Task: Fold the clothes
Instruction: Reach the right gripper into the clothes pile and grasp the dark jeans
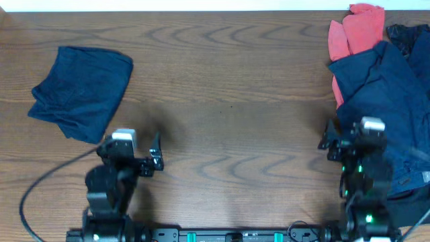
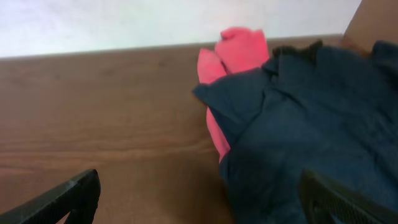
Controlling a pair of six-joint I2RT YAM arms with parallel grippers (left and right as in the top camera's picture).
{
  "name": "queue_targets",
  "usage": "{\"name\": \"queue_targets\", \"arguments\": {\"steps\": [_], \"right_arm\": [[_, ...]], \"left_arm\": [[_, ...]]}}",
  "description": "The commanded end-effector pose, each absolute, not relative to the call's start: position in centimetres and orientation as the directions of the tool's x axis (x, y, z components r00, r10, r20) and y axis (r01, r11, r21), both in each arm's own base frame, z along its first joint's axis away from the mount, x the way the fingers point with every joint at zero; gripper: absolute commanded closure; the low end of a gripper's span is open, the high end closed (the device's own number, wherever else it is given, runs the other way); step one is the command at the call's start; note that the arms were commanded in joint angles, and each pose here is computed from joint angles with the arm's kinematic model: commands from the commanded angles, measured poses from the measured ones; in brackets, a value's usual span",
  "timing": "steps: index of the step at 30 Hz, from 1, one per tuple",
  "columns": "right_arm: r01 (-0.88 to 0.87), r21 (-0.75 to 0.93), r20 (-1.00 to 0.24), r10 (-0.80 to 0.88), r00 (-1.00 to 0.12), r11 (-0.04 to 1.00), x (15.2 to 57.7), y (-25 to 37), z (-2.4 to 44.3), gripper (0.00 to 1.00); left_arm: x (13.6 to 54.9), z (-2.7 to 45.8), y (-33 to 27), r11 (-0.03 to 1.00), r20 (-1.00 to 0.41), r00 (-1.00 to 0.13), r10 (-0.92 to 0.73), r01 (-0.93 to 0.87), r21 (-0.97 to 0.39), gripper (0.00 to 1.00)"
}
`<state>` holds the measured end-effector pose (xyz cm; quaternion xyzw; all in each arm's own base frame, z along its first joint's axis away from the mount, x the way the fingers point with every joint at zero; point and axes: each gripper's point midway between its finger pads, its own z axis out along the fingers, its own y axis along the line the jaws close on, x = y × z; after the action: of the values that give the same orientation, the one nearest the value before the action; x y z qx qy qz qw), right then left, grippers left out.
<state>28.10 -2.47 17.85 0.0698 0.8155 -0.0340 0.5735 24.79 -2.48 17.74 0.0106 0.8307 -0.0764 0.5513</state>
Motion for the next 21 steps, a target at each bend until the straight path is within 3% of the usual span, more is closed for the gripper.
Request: {"name": "queue_targets", "arguments": {"steps": [1, 8, 15, 17, 21], "right_arm": [[0.169, 0.008, -0.898, 0.082, -0.433, 0.986, 30.5, -2.9, 18.5, 0.01], [0.070, -0.138, -0.684, -0.043, -0.729, 0.988, 35.0, -3.2, 15.3, 0.01], [0.085, -0.210, -0.581, -0.055, -0.812, 0.974, 37.9, -4.7, 11.5, 0.01], [0.116, -0.254, -0.544, -0.043, -0.838, 0.960, 37.7, -6.0, 10.1, 0.13], [0.157, -0.277, -0.484, 0.004, -0.875, 0.948, 37.2, -7.5, 7.6, 0.14]], "left_arm": [[25.9, 18.7, -2.8, 0.985, -0.859, -0.506, -0.080, 0.090, -0.145, 0.02], [27.3, 18.3, -2.8, 0.986, -0.688, -0.722, -0.077, 0.048, -0.160, 0.02], [27.8, 15.9, -2.8, 0.986, -0.580, -0.811, -0.075, 0.026, -0.164, 0.02], [27.9, 15.4, -2.8, 0.986, -0.564, -0.822, -0.075, 0.022, -0.164, 0.02], [28.0, 15.4, -2.8, 0.986, -0.565, -0.822, -0.075, 0.022, -0.164, 0.02]]}}
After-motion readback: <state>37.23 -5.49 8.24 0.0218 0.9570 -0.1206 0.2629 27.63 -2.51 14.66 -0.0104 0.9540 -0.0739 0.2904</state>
